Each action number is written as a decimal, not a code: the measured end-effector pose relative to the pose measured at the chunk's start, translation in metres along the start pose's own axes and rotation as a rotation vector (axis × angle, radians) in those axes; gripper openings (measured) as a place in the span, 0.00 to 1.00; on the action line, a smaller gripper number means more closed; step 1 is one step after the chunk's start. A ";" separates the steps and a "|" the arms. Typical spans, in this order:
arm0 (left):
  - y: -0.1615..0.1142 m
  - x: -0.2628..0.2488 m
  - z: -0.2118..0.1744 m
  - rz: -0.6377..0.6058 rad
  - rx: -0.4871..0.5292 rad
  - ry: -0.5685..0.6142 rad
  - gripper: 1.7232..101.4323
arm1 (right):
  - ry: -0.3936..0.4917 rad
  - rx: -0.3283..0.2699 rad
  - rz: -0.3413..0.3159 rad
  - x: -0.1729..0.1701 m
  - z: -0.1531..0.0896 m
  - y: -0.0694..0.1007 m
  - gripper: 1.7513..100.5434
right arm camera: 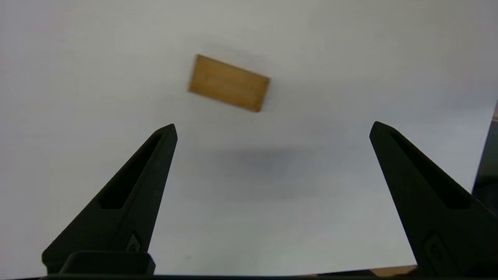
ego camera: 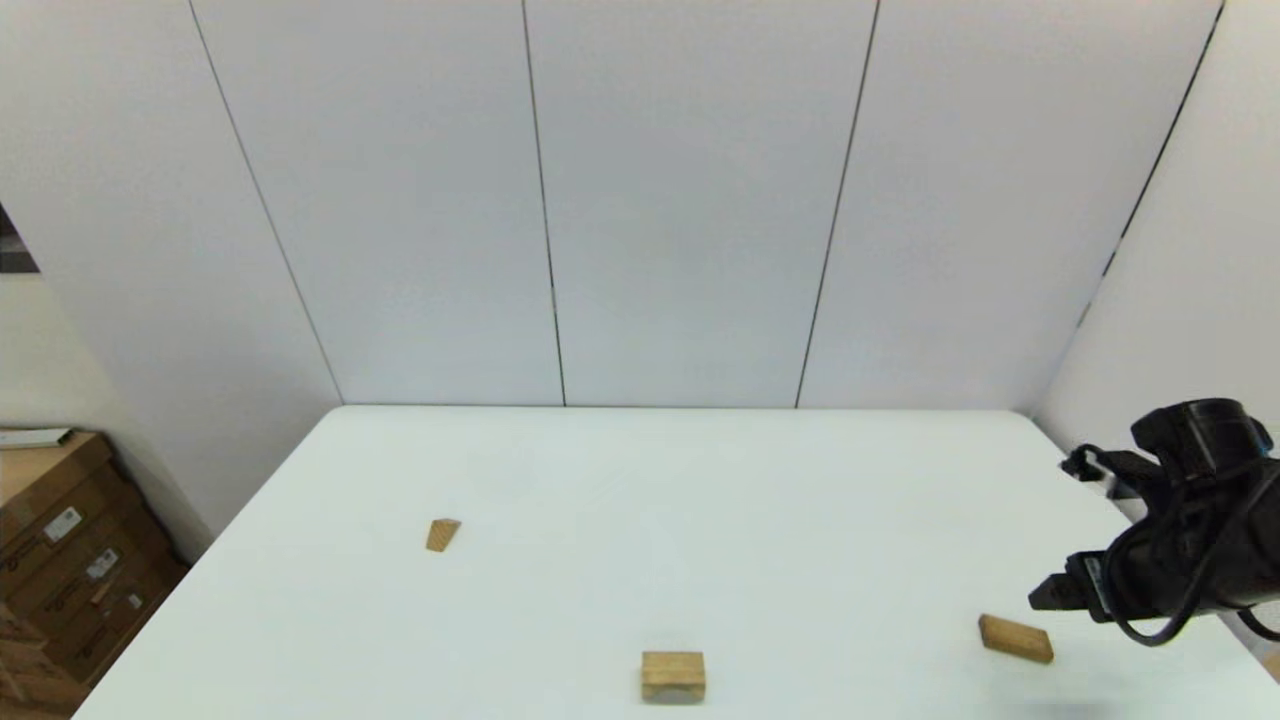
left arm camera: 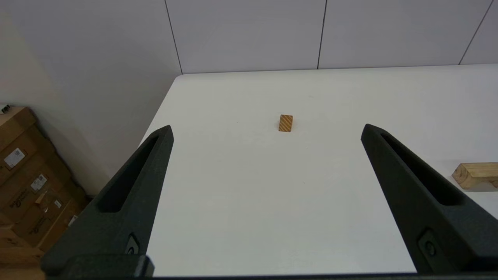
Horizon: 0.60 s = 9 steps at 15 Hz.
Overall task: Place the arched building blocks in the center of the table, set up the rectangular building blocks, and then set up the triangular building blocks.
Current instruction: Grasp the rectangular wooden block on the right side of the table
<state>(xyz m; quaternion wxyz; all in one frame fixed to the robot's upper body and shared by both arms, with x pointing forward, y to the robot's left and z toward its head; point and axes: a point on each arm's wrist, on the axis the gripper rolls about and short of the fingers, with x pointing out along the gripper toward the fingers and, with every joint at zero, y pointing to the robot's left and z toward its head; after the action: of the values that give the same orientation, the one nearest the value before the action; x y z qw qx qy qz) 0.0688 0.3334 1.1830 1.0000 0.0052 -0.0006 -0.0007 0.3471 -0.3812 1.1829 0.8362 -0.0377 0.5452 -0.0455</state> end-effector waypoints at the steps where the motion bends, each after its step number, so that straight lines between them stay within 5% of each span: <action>1: 0.000 0.000 0.000 0.000 0.000 0.000 0.96 | 0.022 -0.008 -0.002 0.008 0.002 -0.004 0.97; 9: 0.000 0.000 0.000 0.000 0.003 0.000 0.96 | 0.158 0.060 0.051 0.042 -0.007 0.009 0.97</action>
<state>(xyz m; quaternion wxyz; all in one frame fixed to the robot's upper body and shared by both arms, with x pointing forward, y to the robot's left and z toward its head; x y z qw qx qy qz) 0.0688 0.3334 1.1831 1.0000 0.0065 -0.0009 -0.0010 0.3580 -0.3768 1.1411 0.7922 0.0049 0.6087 -0.0431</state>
